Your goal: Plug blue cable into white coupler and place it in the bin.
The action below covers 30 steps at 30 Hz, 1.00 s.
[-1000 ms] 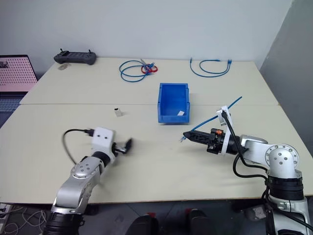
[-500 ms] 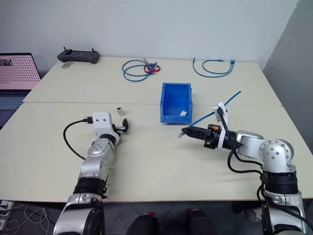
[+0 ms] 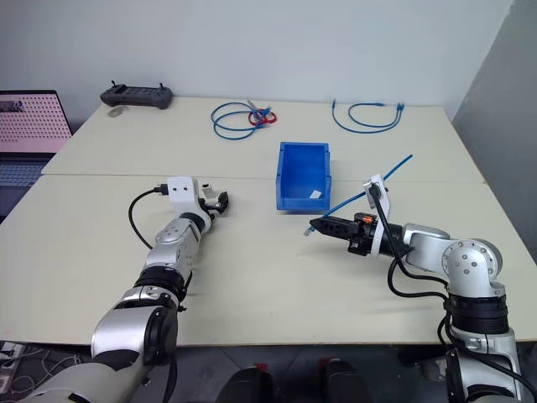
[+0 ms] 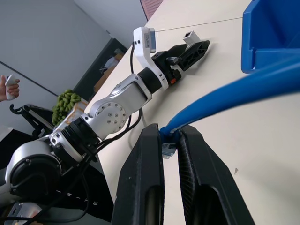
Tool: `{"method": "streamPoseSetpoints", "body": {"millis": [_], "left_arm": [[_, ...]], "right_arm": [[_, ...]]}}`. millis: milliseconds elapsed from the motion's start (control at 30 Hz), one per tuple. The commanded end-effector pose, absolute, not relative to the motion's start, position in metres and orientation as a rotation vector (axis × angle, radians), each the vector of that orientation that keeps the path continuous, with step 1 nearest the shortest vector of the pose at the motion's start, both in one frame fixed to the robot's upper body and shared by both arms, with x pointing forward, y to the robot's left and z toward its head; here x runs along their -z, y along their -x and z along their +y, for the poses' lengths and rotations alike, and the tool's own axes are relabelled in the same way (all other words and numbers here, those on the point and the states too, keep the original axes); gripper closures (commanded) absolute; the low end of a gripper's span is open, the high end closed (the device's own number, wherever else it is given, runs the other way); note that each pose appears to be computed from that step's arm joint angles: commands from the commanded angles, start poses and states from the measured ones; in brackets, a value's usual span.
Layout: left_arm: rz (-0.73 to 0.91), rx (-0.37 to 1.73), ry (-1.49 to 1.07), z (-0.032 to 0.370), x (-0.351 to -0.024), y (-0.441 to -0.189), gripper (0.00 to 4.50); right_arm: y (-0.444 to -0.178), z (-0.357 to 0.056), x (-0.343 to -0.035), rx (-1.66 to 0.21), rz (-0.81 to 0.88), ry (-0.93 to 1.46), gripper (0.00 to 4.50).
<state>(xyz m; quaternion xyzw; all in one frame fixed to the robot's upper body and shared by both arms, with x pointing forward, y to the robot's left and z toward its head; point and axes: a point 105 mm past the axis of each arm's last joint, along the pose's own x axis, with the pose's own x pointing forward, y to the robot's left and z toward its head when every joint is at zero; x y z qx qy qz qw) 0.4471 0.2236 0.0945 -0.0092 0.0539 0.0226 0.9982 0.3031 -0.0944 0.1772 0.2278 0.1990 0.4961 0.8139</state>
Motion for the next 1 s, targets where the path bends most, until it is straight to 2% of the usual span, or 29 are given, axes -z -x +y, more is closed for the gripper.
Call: {"method": "streamPoseSetpoints", "body": {"millis": [33, 400, 467, 633, 700, 767, 833, 933, 1000], "left_arm": [[0.069, -0.056, -0.026, 0.229, -0.107, -0.451, 1.04], [0.059, -0.041, -0.046, 0.227, -0.113, -0.454, 3.1], [0.055, -0.037, -0.054, 0.227, -0.115, -0.454, 3.61], [0.042, -0.004, -0.057, 0.227, -0.119, -0.453, 3.7], [0.026, 0.225, -0.016, 0.198, -0.119, -0.447, 3.7], [0.022, 0.62, -0.11, 0.155, -0.113, -0.411, 3.7], [0.053, 0.907, -0.175, 0.127, -0.105, -0.369, 3.7], [0.098, 1.191, -0.196, 0.1, -0.1, -0.317, 3.7], [0.117, 1.324, -0.222, 0.085, -0.095, -0.293, 3.7]], "right_arm": [[-0.3, -0.097, -0.193, -1.071, 0.357, -0.482, 4.36], [-0.302, -0.1, -0.194, -1.049, 0.349, -0.482, 4.36], [-0.303, -0.1, -0.194, -1.049, 0.348, -0.482, 4.36], [-0.303, -0.099, -0.193, -1.048, 0.344, -0.479, 4.36], [-0.302, -0.098, -0.193, -1.051, 0.344, -0.467, 4.36], [-0.299, -0.096, -0.191, -1.069, 0.351, -0.401, 4.36], [-0.296, -0.094, -0.19, -1.088, 0.353, -0.357, 4.36], [-0.295, -0.089, -0.189, -1.115, 0.339, -0.268, 4.36], [-0.295, -0.085, -0.188, -1.13, 0.326, -0.187, 4.36]]}}
